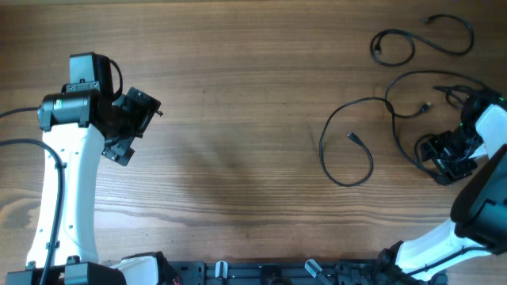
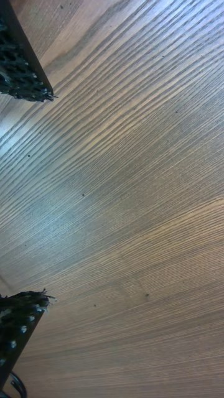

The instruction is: Untangle cables

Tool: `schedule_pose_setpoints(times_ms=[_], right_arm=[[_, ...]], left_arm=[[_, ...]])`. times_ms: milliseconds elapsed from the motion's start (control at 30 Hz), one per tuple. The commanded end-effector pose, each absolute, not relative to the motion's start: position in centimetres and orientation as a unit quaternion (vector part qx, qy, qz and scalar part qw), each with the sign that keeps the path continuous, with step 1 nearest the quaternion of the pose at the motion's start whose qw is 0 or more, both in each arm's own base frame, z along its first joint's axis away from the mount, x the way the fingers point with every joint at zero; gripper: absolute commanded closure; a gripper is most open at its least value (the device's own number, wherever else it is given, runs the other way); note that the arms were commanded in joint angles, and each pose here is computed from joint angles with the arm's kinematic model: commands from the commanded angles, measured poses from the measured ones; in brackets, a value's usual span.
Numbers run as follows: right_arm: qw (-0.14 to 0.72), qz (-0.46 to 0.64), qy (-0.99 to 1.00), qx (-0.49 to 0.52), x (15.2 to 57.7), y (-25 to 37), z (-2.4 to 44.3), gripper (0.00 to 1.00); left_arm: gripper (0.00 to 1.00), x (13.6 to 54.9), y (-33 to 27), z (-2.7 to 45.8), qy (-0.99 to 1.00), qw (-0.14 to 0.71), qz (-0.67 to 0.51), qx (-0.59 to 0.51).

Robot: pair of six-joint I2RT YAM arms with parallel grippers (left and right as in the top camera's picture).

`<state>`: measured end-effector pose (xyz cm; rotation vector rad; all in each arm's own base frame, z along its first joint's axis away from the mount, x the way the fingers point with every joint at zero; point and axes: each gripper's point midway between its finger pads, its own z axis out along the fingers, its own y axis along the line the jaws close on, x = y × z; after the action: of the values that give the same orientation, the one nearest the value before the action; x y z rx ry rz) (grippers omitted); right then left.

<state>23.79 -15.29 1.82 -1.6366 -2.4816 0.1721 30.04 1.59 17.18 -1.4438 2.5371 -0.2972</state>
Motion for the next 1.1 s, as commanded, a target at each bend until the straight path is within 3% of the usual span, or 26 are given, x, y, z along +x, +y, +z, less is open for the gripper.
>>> schedule_pose_setpoints(times_ms=[0,200,433,633,767,800,900,933,967,1033,1067], right_arm=[[0.117,0.066,-0.82,-0.556,22.4,-15.5,0.7,0.33],[0.109,0.057,-0.825,-0.551,23.0,-15.5,0.3,0.29],[0.127,0.004,-0.797,-0.591,22.3,-12.7,-2.0,0.33],[0.085,0.063,-0.8,-0.59,23.2,-16.4,-0.8,0.54],[0.049,0.103,-0.778,-0.618,24.2,-21.5,3.7,0.83],[0.044,0.103,-0.77,-0.628,24.1,-22.5,4.6,0.96],[0.03,0.088,-0.76,-0.644,24.5,-24.0,6.7,0.96],[0.03,0.032,-0.792,-0.609,25.9,-22.6,6.8,0.96],[0.025,-0.097,-0.847,-0.523,28.7,-18.5,6.9,0.89],[0.035,-0.172,-0.879,-0.444,30.0,-14.2,7.1,0.76],[0.042,-0.178,-0.896,-0.405,30.4,-12.4,6.9,0.61]], left_arm=[[0.0,30.1,1.7,17.1,0.859,0.102,-0.101,-0.491],[0.0,30.3,1.7,17.2,0.859,0.105,-0.102,-0.491],[0.0,30.3,1.7,17.2,0.859,0.105,-0.102,-0.491],[0.0,30.2,1.7,17.1,0.859,0.104,-0.101,-0.491],[0.0,30.2,1.7,17.1,0.859,0.104,-0.101,-0.491],[0.0,30.2,1.7,17.1,0.859,0.104,-0.101,-0.491],[0.0,30.2,1.7,17.2,0.859,0.104,-0.102,-0.491],[0.0,30.3,1.7,17.2,0.859,0.106,-0.103,-0.491],[0.0,30.4,1.7,17.2,0.858,0.109,-0.104,-0.491],[0.0,30.5,1.7,17.2,0.858,0.109,-0.104,-0.491],[0.0,30.5,1.7,17.2,0.858,0.109,-0.104,-0.491]])
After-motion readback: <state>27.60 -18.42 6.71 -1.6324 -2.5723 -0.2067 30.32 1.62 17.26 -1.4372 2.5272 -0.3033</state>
